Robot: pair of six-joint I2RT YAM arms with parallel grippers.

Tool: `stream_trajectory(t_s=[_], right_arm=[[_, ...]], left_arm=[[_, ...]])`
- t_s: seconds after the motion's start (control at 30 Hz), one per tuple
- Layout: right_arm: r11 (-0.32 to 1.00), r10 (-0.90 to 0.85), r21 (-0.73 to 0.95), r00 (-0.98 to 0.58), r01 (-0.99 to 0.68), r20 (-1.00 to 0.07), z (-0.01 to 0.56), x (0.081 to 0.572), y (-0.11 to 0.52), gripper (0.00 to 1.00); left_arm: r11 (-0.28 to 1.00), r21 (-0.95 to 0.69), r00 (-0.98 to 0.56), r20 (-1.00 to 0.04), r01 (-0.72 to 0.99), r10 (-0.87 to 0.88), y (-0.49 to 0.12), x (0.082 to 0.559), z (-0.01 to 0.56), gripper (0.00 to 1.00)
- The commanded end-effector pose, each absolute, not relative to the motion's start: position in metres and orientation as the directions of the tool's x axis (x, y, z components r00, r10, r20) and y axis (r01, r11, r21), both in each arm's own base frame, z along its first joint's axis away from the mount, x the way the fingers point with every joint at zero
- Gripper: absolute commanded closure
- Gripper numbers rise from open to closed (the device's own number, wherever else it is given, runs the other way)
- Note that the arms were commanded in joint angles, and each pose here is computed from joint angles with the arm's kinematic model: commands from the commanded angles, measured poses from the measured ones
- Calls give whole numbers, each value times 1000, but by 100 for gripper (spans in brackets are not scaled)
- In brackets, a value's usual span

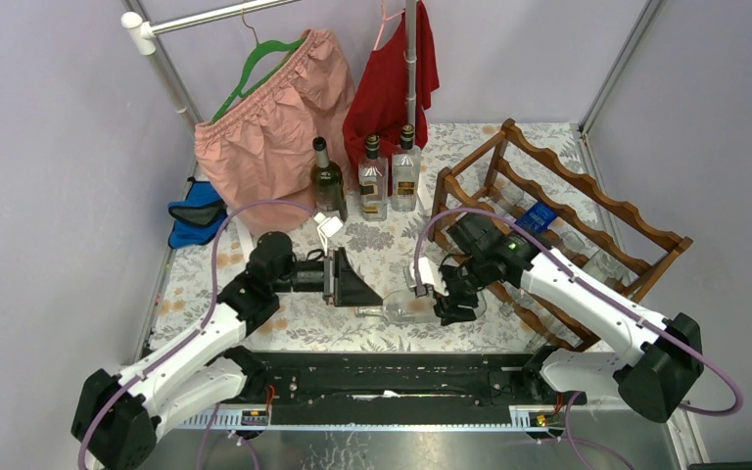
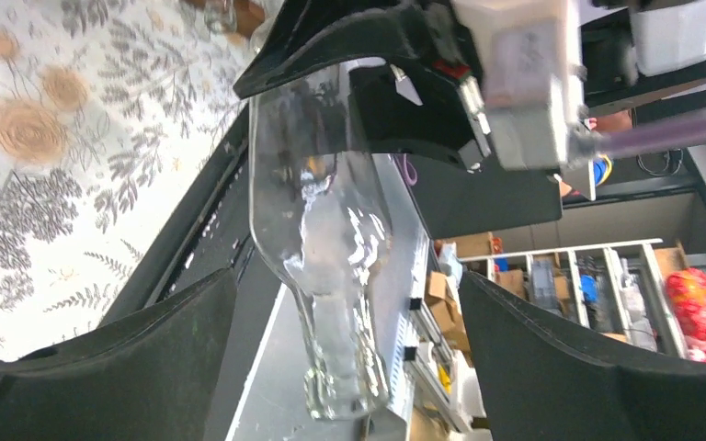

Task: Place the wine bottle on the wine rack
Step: Pick up the wine bottle from the center of the board.

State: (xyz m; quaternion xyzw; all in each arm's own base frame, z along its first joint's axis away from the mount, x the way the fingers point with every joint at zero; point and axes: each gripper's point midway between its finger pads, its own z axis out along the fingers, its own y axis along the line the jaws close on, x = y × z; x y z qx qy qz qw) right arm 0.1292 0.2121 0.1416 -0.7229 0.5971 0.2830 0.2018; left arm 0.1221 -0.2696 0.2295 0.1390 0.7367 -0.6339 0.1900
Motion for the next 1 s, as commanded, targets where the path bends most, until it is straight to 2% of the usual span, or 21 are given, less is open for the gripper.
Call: stream_trajectory(t_s=[0.0, 0.13, 0.43, 0.63, 0.8, 0.97], right_arm=[[-301, -740, -90, 293, -949, -606, 160, 137, 224, 100], [-335, -765, -139, 355, -932, -537, 158, 140, 229, 100], [-391, -795, -188, 433, -901, -425, 148, 145, 239, 100], [-374, -798, -200, 424, -906, -429, 148, 147, 241, 100], [-372, -801, -188, 417, -909, -429, 141, 144, 239, 100], [-377, -788, -184, 419, -908, -452, 144, 140, 241, 100]], left_arm=[[146, -926, -938, -340, 347, 71, -270, 108, 209, 6], [202, -937, -956, -267, 287, 120, -270, 102, 184, 17], [196, -943, -946, -219, 268, 240, -276, 79, 163, 26], [169, -947, -930, -212, 271, 302, -276, 66, 155, 30], [89, -947, -916, -269, 308, 298, -276, 62, 168, 31], [78, -946, -914, -278, 313, 296, -276, 62, 168, 37]])
